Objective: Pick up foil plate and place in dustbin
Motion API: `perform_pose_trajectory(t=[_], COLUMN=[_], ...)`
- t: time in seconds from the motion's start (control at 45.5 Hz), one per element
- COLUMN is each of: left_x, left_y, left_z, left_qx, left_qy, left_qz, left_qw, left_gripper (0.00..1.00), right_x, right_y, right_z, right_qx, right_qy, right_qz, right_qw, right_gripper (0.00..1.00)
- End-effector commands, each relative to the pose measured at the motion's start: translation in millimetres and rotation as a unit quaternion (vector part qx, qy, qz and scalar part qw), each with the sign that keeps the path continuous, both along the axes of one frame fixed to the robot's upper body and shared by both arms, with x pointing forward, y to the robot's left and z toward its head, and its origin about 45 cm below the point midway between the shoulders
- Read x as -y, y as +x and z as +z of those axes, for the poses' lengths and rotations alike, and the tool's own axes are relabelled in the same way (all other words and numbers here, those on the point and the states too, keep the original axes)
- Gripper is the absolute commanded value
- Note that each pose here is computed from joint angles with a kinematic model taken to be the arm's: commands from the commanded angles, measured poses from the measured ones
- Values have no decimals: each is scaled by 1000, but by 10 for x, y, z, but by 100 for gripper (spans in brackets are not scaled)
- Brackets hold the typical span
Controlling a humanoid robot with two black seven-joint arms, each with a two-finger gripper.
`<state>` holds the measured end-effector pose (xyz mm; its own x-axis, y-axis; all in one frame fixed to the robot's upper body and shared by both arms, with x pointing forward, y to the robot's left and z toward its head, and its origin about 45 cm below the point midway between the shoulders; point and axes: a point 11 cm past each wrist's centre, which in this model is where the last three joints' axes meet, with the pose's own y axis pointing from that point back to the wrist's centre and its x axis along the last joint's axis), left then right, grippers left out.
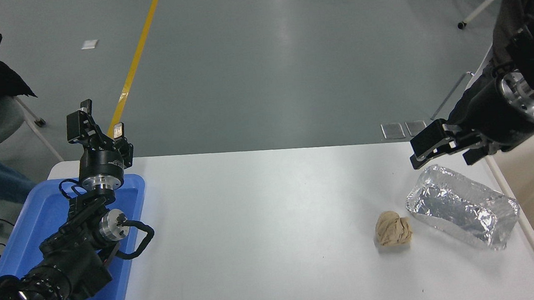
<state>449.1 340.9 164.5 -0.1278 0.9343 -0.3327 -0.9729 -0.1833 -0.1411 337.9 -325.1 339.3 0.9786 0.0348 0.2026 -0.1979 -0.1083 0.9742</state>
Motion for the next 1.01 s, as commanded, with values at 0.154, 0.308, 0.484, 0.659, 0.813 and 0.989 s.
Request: perform_pose_trajectory(t=[0.154,0.308,0.484,0.659,0.813,0.989], left_x=[-1,-2,-2,-2,-2,-2], left_y=[-1,-1,-1,0,0,0], left_z=[-1,-2,-2,0,0,0], left_qx=[0,0,0,0,0,0], left_qy=[0,0,0,0,0,0], left_qz=[0,0,0,0,0,0], left_qw=[1000,1000,1000,1000,1000,1000], left_gripper=[100,100,100,100,100,100], right_x=[1035,1343,1394,1511,1641,1678], right_y=[6,-37,-110,-162,-210,-229], right_z=[-687,-1083,-1508,-1824,-2061,-2281], right_qx=[8,7,5,12,13,20], right_qy=[-52,-74,-59,-66,-83,-89], right_qz=[-51,-64,-72,-76,-77,-79], right_qw=[997,995,996,995,993,993], right_gripper=[100,100,100,100,100,100])
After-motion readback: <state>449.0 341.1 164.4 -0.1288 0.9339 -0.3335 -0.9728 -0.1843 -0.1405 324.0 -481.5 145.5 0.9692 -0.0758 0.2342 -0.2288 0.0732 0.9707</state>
